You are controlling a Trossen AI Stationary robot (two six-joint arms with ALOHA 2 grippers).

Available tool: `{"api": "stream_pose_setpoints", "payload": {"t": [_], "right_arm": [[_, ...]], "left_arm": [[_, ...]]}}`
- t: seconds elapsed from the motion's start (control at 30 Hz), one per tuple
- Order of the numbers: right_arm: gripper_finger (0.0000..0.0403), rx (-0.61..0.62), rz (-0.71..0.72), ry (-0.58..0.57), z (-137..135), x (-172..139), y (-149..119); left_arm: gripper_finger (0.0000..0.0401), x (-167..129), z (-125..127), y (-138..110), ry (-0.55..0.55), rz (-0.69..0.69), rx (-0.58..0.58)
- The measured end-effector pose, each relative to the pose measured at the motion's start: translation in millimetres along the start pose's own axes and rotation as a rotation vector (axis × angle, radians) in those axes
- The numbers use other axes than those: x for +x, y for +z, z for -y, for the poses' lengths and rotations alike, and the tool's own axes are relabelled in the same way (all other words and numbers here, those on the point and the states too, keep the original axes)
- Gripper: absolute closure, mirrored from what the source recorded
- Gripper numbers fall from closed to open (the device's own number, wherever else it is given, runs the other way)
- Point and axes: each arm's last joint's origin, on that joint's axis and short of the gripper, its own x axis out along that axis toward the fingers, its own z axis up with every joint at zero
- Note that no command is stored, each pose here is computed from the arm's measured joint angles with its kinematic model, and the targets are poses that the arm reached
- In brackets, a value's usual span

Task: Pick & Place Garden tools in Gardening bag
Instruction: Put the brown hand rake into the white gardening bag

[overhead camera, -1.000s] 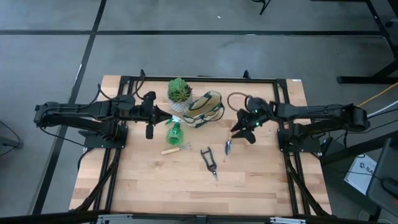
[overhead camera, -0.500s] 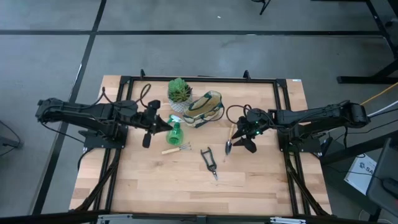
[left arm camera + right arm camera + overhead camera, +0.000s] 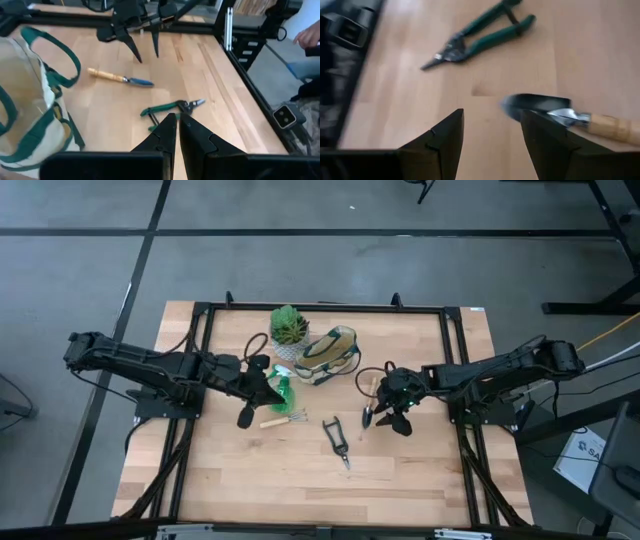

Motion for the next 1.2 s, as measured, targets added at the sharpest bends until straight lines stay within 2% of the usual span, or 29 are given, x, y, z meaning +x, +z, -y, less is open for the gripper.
{"api": "stream_pose_setpoints", "payload": {"t": [0.2,0.47,0.83,1.07,1.2], "right_arm": [[0.0202,-0.012,-0.01,-0.135,6,7,-2],[0.0202,-0.012,-0.011,-0.144,6,8,-2],[0.0202,-0.014,-0.002,-0.143,6,8,-2],[0.0202,-0.014,-0.001,-0.143,6,8,-1],[0.0202,-0.014,-0.001,-0.142,6,8,-1]], "left_arm": [[0.0384,12,-1,-7,0.009,-0.065,-0.05],[0.038,23,-5,-24,0.081,-0.224,-0.131],[0.0311,21,-11,-35,0.238,-0.317,-0.157],[0.0267,27,3,-41,0.042,-0.395,-0.27],[0.0256,35,16,-50,0.022,-0.454,-0.287]]}}
